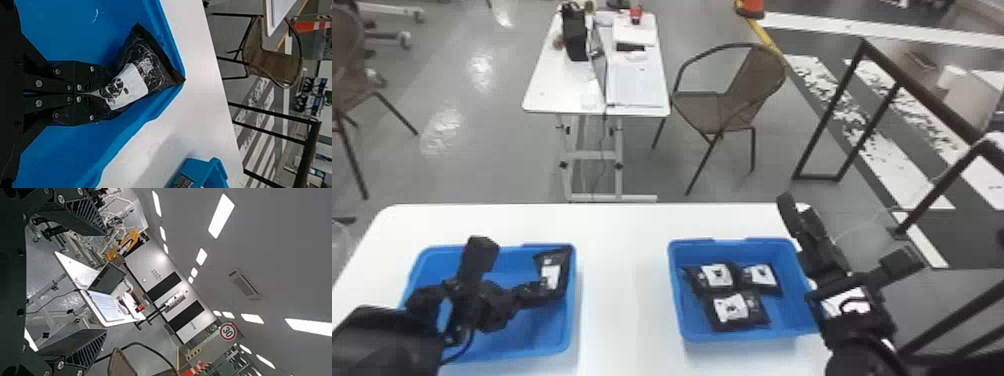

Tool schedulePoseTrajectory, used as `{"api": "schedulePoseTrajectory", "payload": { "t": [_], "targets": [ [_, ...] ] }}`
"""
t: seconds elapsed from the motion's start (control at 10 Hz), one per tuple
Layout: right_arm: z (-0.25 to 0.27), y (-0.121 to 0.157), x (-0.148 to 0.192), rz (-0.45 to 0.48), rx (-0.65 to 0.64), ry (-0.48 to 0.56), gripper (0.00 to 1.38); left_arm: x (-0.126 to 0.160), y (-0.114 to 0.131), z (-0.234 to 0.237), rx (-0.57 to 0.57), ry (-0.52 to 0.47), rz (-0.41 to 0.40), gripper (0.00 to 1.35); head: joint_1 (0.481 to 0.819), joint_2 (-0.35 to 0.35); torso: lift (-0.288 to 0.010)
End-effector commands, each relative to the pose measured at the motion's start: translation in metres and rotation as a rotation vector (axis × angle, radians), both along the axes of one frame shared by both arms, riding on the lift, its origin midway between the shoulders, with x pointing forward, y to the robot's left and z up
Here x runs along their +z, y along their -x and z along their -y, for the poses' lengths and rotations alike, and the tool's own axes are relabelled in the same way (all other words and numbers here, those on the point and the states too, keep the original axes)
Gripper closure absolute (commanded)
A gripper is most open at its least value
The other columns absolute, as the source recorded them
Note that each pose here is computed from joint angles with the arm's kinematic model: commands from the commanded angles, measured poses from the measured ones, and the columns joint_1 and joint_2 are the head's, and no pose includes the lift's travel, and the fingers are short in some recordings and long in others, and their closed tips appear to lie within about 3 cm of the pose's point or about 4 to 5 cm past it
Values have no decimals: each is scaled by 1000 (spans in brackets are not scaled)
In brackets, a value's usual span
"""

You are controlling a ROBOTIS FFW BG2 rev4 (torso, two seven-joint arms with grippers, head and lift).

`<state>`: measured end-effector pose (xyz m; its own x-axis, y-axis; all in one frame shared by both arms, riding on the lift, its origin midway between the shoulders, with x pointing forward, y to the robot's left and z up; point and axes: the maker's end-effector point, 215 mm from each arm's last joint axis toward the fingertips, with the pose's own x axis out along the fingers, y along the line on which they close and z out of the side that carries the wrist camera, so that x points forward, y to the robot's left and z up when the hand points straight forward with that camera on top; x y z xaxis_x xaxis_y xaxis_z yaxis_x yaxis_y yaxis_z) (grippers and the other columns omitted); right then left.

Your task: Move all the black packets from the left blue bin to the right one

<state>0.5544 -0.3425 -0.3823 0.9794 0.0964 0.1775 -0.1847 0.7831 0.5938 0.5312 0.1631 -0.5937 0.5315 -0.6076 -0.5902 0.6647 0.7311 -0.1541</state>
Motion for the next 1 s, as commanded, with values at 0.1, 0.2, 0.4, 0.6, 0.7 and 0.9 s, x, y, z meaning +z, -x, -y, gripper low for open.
{"api": "schedulePoseTrajectory", "payload": {
  "t": [0.1,0.2,0.4,0.6,0.7,0.9],
  "targets": [
    [-12,1,4,5,26,8,148,69,0,-2,-24,29,162,1214,695,-180,0],
    [-16,5,4,3,36,11,148,102,3,-2,-36,27,222,1214,695,-172,0],
    [-35,7,2,-1,85,13,148,140,5,19,-118,63,309,1214,695,-166,0],
    [-79,-7,3,-5,199,33,148,165,-11,56,-212,64,375,1214,695,-164,0],
    [-100,-13,7,7,253,36,148,176,-21,79,-272,76,397,1214,695,-161,0],
    [-139,-23,10,8,327,44,145,186,-34,123,-396,101,408,1213,695,-155,0]
  ]
}}
